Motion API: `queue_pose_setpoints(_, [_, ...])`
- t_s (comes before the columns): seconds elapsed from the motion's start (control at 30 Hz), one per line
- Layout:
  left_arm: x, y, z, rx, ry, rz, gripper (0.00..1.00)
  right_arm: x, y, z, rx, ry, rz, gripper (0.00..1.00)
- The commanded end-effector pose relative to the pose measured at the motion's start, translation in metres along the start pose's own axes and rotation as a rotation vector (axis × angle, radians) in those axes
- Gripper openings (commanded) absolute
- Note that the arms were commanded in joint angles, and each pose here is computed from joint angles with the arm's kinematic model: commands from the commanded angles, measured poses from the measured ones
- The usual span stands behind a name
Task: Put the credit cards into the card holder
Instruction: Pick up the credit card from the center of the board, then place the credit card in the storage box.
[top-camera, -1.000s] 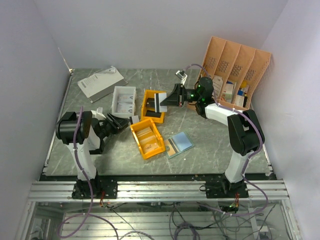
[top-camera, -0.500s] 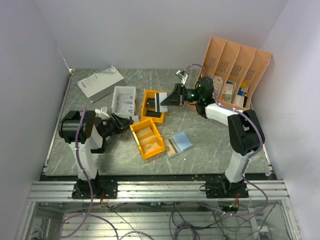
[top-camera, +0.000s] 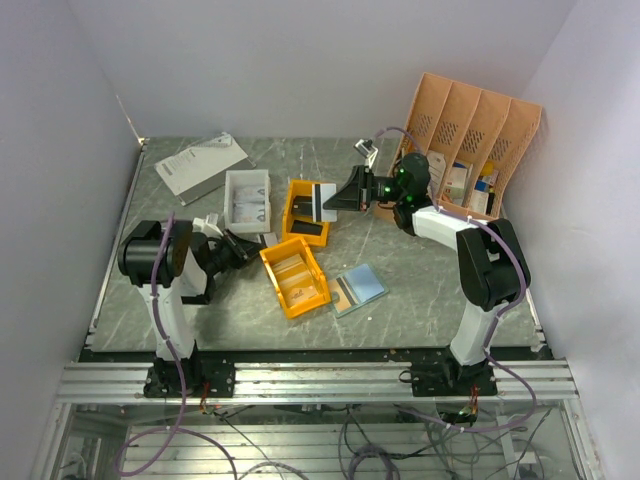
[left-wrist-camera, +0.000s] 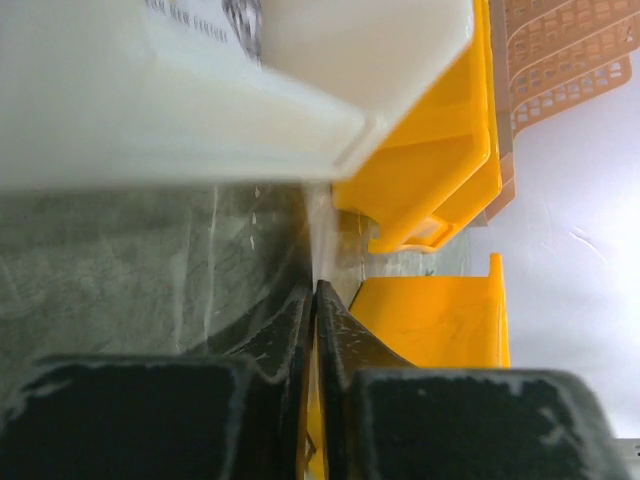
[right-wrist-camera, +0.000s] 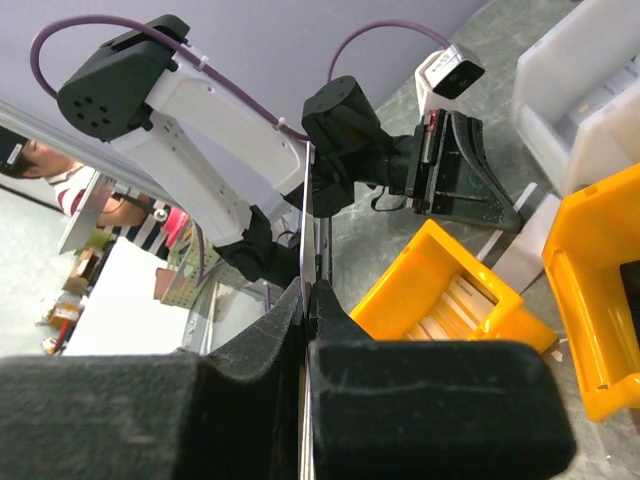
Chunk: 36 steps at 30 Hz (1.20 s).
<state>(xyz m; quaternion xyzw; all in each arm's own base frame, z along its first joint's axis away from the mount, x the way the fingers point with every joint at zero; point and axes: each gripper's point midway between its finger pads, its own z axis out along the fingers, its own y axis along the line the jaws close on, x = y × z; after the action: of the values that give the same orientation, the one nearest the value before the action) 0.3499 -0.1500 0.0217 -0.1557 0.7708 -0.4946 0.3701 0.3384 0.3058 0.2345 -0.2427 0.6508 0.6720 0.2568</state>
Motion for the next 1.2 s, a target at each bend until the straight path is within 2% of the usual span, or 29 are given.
queue_pose_setpoints(0.0, [0.0, 0.004, 0.004, -0.009, 0.001, 0.044, 0.08, -0.009, 0.012, -0.006, -0.008, -0.016, -0.049, 0.0])
queue_pose_setpoints(0.4, [-0.017, -0.039, -0.018, 0.089, -0.059, 0.169, 0.07, -0.012, 0.01, -0.011, -0.003, -0.026, -0.043, 0.0])
queue_pose_setpoints(0.5, [-0.035, -0.043, -0.028, 0.051, -0.109, 0.201, 0.07, -0.012, 0.011, -0.012, -0.003, -0.028, -0.047, 0.0])
queue_pose_setpoints(0.7, [-0.091, -0.044, -0.041, -0.127, -0.189, 0.303, 0.07, -0.012, 0.013, -0.012, -0.009, -0.029, -0.055, 0.0])
queue_pose_setpoints(0.77, [-0.106, -0.043, -0.042, -0.16, -0.221, 0.297, 0.07, -0.012, 0.014, -0.013, -0.007, -0.028, -0.059, 0.0])
queue_pose_setpoints(0.83, [-0.121, -0.043, -0.037, -0.164, -0.267, 0.289, 0.07, -0.012, 0.014, -0.013, -0.002, -0.027, -0.063, 0.0])
queue_pose_setpoints(0.97, [-0.154, -0.038, -0.019, -0.217, -0.28, 0.278, 0.07, -0.012, 0.016, -0.014, 0.007, -0.024, -0.084, 0.0])
queue_pose_setpoints(1.17, [-0.179, -0.026, 0.012, -0.261, -0.243, 0.271, 0.08, -0.012, 0.02, -0.015, 0.012, -0.019, -0.096, 0.0])
